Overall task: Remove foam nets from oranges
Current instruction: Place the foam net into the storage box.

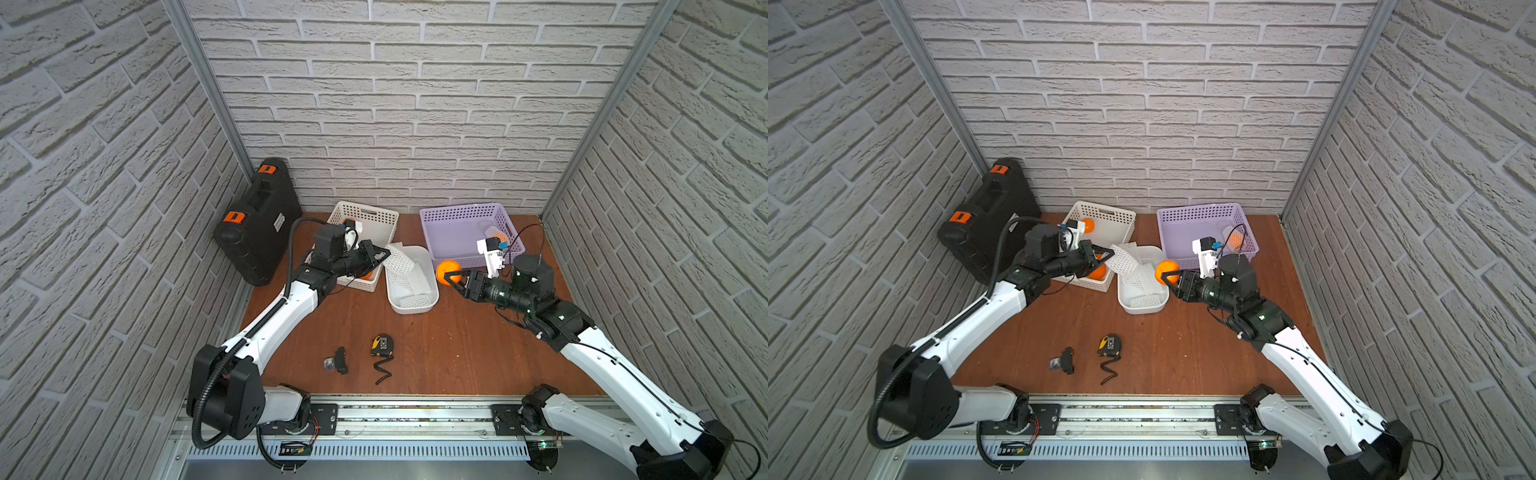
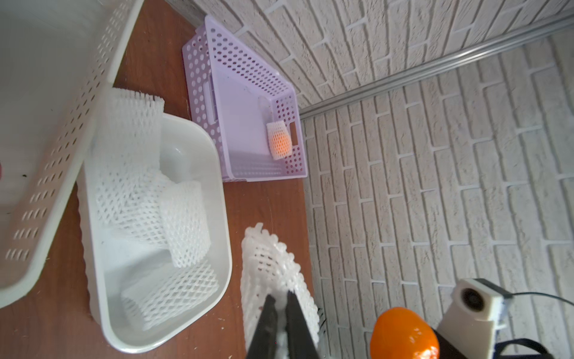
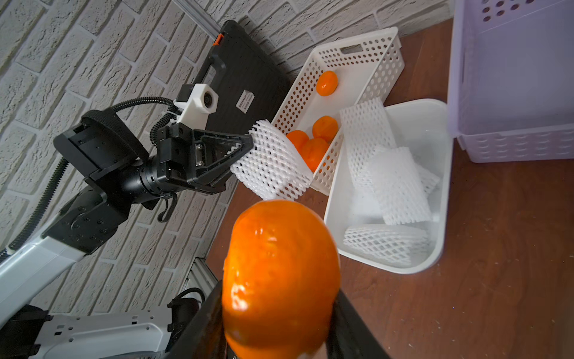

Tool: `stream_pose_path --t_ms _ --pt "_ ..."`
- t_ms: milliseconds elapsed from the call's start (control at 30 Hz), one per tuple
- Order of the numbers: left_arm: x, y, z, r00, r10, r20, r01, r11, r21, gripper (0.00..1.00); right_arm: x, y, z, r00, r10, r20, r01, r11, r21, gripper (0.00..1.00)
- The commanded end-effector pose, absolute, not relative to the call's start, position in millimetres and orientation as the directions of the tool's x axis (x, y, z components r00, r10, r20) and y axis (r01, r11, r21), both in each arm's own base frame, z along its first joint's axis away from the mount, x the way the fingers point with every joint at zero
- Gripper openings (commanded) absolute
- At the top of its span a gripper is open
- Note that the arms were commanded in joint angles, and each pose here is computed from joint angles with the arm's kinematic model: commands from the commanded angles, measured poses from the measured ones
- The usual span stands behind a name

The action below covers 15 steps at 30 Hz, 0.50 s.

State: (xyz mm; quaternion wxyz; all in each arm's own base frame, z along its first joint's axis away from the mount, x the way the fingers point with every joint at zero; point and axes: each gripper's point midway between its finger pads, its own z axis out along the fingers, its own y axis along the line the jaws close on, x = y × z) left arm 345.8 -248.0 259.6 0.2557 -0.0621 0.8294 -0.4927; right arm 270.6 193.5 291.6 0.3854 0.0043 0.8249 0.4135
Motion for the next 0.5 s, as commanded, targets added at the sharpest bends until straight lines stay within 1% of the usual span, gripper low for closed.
stream_pose_path --t_ms 0,67,267,367,467 --pt "347.1 -261.8 223.5 -0.888 -0.243 -0.391 0.156 0.640 -0.752 0.06 271.7 171.6 284.4 -0.660 0.310 -0.685 -0.274 0.749 0.603 0.40" --pt "355.8 -275.6 208.3 -0.907 -0.218 -0.360 0.137 0.658 -0.741 0.04 271.6 166.1 280.9 -0.647 0.311 -0.696 -0.265 0.765 0.588 0.41" --pt "374.8 -298.2 164.9 -0.959 -0.097 -0.265 0.111 0.736 -0.668 0.04 270.9 165.5 275.9 -0.645 0.289 -0.707 -0.280 0.772 0.570 0.41" --pt "382.9 -301.3 145.6 -0.968 -0.059 -0.244 0.112 0.769 -0.630 0.06 270.4 163.8 271.5 -0.643 0.277 -0.714 -0.280 0.783 0.556 0.41" --pt "393.5 -299.4 127.5 -0.969 -0.020 -0.247 0.128 0.812 -0.569 0.06 270.2 162.8 267.6 -0.643 0.265 -0.719 -0.282 0.790 0.544 0.41"
